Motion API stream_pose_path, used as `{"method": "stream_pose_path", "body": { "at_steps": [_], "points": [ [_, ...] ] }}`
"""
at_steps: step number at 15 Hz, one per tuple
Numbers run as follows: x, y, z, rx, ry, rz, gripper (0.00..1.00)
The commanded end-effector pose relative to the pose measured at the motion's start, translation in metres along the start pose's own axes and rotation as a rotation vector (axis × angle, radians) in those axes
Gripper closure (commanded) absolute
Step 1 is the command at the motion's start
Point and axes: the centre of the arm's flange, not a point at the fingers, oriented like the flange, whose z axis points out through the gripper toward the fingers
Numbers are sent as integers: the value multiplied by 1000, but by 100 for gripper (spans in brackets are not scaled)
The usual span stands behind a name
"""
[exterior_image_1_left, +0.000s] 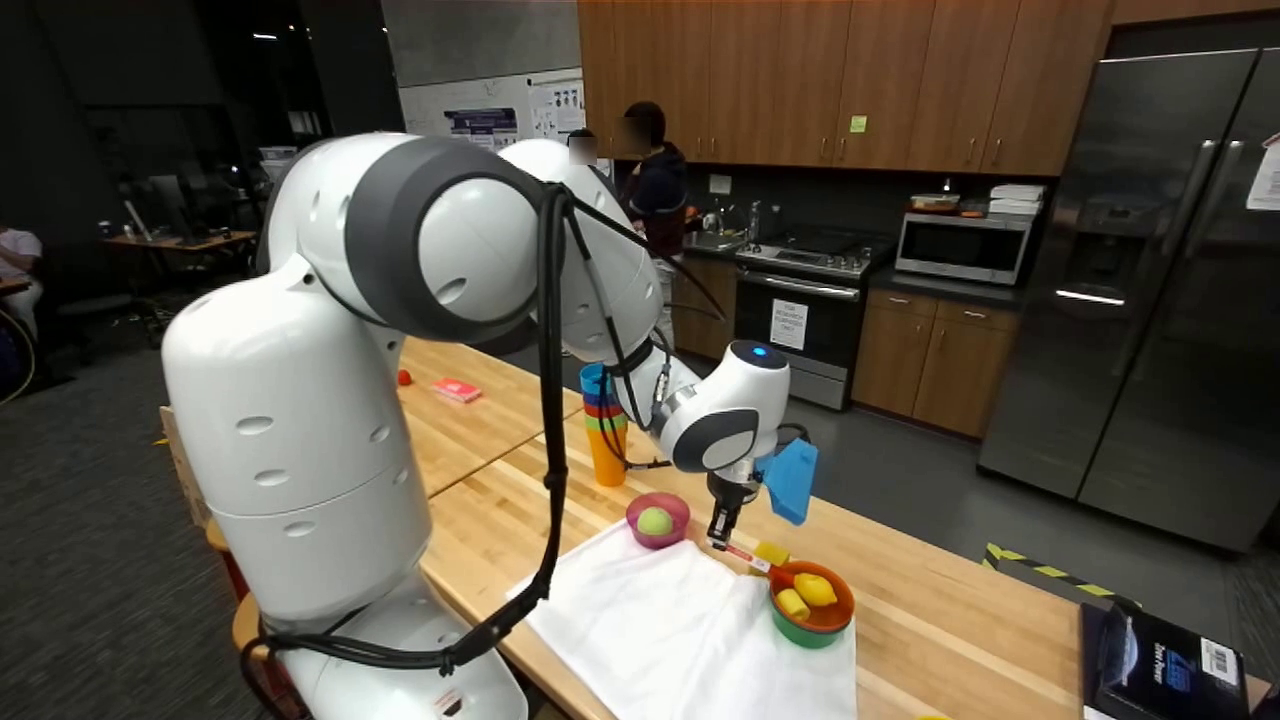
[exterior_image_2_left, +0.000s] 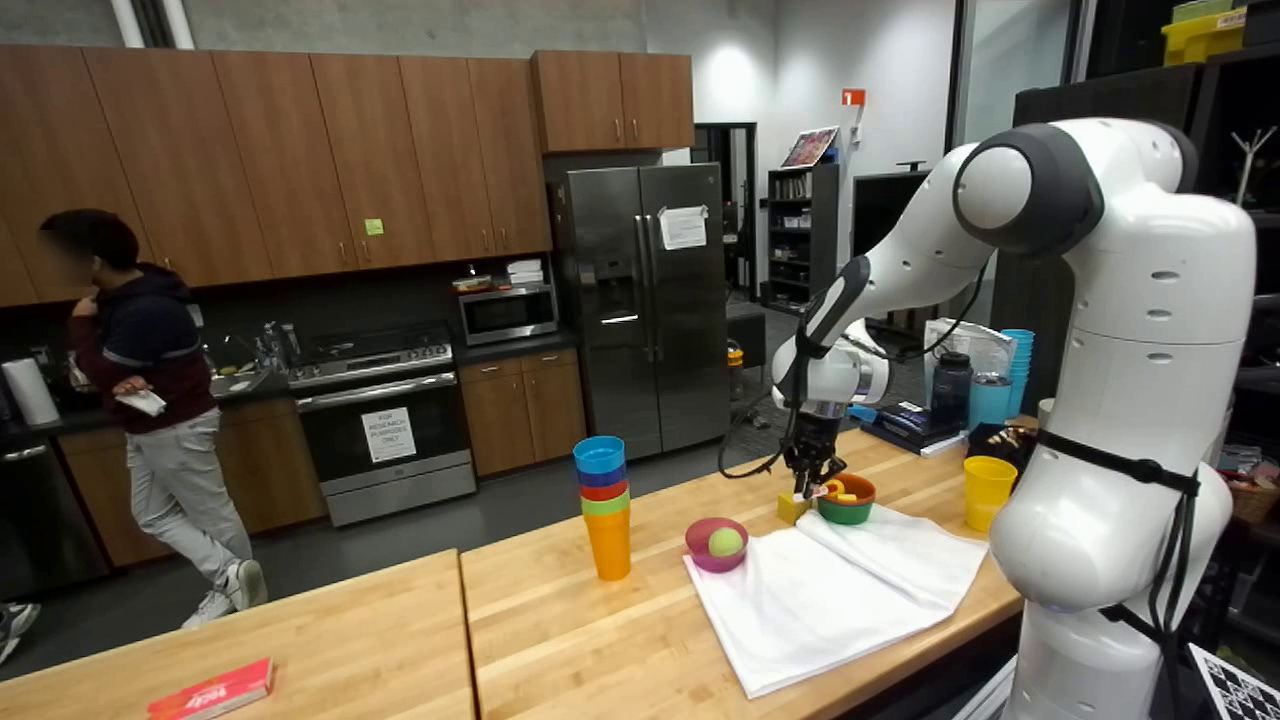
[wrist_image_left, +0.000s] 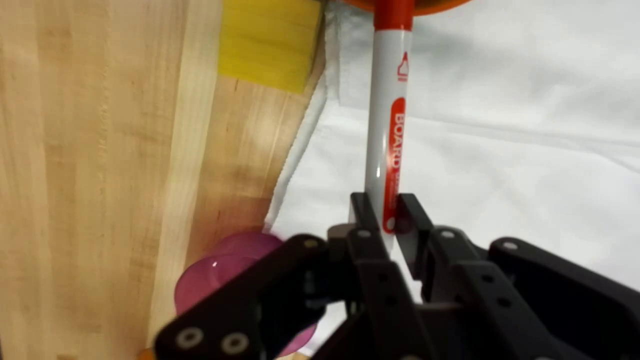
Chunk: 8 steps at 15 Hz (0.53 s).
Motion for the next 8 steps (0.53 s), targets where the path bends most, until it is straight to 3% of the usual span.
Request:
{"method": "stream_pose_path", "body": {
  "at_steps": [1,5,8],
  "points": [
    [16,-14,-21,63,-21,-196,96],
    [29,-26,-39,151,79,-400,96],
    [41,-44,-51,150,114,-564,96]
  ]
}}
